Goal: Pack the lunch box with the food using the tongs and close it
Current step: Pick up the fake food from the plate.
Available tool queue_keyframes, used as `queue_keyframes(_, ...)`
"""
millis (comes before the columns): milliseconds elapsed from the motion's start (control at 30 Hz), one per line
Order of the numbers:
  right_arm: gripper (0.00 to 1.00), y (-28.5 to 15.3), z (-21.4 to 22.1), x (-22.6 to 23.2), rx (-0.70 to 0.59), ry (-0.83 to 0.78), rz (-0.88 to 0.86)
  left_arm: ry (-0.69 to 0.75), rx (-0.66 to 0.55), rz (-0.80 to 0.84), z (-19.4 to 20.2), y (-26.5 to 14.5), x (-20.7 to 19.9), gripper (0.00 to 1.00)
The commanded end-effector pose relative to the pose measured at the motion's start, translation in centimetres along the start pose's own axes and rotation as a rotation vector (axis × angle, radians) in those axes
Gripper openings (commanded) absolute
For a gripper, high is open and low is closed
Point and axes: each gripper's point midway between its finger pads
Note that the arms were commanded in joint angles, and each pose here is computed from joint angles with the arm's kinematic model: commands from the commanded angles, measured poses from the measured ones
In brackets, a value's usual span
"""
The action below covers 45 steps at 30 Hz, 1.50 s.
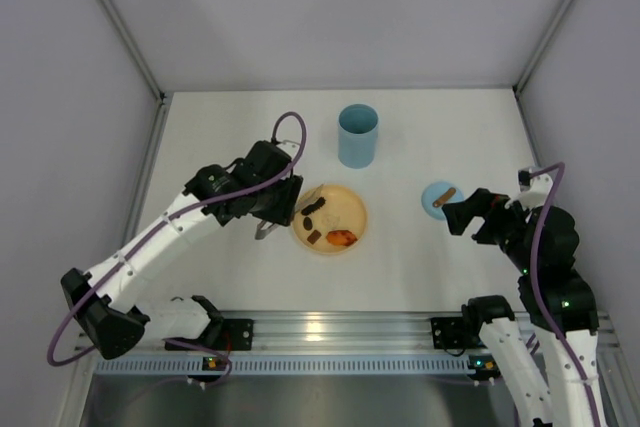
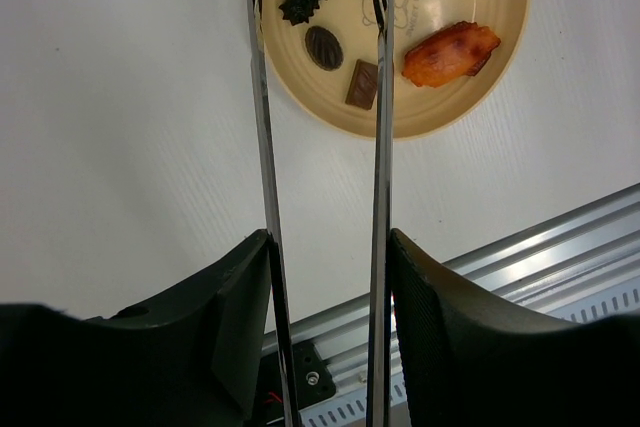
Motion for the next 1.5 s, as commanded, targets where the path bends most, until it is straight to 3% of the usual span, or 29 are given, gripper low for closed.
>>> queue_keyframes(0, 1.00, 0.1, 0.0, 0.0, -0.009, 0.012, -0.004, -0.011, -0.078, 0.041, -1.5, 0.1, -0.9, 0.54)
queue_keyframes(1467, 0.99, 0.2, -0.3, -0.2, -0.009, -0.003, 0.007, 0.013, 0.069, -0.024, 1.3, 7.7, -0.7, 0.54)
Point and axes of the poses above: each gripper's point midway between its finger pads, its own y axis out along the fingers, its own x axis along the line the jaws close on, z = x × y, and after that the axes turned 3 degrees about y, right-handed
